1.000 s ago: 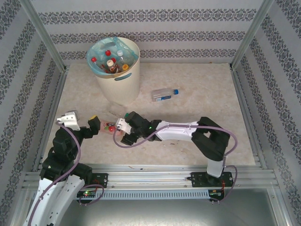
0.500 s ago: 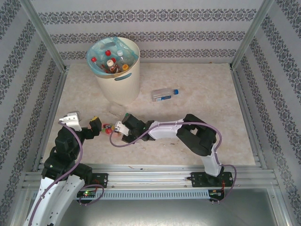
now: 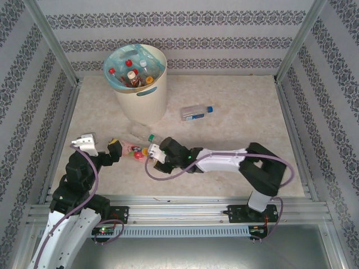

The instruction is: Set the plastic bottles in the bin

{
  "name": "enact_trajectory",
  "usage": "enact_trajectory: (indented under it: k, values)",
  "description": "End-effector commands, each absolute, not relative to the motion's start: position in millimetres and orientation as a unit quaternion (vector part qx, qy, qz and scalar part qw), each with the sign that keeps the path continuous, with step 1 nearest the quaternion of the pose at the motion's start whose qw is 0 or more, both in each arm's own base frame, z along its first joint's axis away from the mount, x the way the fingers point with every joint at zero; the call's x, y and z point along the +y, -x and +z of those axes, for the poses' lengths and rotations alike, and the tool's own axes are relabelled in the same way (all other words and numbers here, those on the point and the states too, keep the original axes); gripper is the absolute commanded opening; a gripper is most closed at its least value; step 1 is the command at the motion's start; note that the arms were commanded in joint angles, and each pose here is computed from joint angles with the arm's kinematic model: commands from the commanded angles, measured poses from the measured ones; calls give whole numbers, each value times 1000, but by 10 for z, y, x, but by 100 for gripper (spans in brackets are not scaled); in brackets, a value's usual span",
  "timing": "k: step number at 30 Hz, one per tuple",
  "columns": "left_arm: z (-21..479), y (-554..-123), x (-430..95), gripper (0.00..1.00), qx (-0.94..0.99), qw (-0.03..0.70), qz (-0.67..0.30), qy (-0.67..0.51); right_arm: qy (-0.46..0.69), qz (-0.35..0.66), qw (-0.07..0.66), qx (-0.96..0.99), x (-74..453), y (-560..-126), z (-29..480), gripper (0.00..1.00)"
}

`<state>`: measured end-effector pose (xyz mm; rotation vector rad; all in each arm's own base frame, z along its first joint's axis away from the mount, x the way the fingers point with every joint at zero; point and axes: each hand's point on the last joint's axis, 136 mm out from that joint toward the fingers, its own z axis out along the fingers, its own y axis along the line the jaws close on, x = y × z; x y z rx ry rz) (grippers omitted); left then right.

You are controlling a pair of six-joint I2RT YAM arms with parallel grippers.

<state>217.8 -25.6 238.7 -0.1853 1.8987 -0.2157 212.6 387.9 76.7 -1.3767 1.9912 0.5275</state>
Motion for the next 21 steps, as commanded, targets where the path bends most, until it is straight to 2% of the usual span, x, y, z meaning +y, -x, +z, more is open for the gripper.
enact_trajectory:
  k: [1,9,15,21]
  values:
    - [2603,-2193,-473,100,797,578,-162,66,484,225,379,756,3735,-2121,1201,13]
    - [2973,-2287,-1142,100,794,495,-352,38,425,294,464,720,3248,-1859,1958,14]
    - [3403,-2289,-1550,100,737,457,-498,12,405,315,508,692,3061,-1766,2277,14]
    - [3528,-2332,-1614,87,723,452,-523,10,397,334,514,683,3033,-1706,2389,14]
